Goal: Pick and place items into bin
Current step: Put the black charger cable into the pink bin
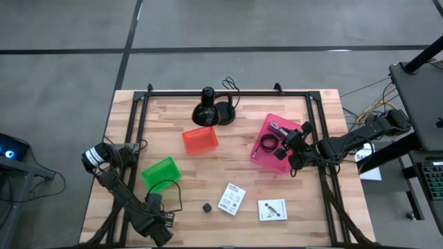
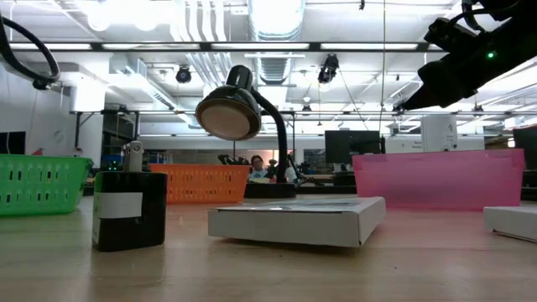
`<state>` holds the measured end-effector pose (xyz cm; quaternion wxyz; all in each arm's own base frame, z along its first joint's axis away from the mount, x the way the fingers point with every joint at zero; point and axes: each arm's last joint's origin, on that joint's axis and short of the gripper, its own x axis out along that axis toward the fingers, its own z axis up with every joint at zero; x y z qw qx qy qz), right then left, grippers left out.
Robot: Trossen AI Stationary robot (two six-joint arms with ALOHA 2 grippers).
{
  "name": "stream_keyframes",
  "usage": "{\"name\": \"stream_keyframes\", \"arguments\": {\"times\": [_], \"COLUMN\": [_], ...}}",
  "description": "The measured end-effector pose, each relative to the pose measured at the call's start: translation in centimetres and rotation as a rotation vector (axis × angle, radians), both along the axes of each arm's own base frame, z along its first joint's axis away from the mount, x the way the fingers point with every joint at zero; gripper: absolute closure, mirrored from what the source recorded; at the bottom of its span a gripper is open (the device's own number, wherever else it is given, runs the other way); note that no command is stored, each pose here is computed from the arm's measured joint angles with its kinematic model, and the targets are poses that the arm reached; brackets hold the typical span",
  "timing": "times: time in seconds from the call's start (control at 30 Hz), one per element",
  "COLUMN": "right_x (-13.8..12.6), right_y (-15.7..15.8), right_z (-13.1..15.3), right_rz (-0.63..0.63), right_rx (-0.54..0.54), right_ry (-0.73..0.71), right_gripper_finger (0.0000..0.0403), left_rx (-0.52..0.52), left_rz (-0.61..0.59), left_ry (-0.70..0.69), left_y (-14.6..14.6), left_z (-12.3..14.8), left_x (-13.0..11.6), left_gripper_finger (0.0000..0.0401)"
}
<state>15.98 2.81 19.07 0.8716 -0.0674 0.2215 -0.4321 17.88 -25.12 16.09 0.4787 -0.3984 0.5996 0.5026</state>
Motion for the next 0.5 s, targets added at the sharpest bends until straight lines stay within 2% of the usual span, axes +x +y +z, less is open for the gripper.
{"name": "stream_keyframes", "arguments": {"times": [0.5], "right_x": [0.00], "right_y": [0.00], "right_z": [0.00], "right_rz": [0.000], "right_rx": [0.000], "right_ry": [0.000], "right_gripper_finger": [0.0328], "left_rx": [0.008], "left_rz": [-0.036], "left_ry": [0.018], "left_y": [0.56], "left_z": [-0.75], "left_x": [-0.44], "left_gripper_finger": [0.0249]}}
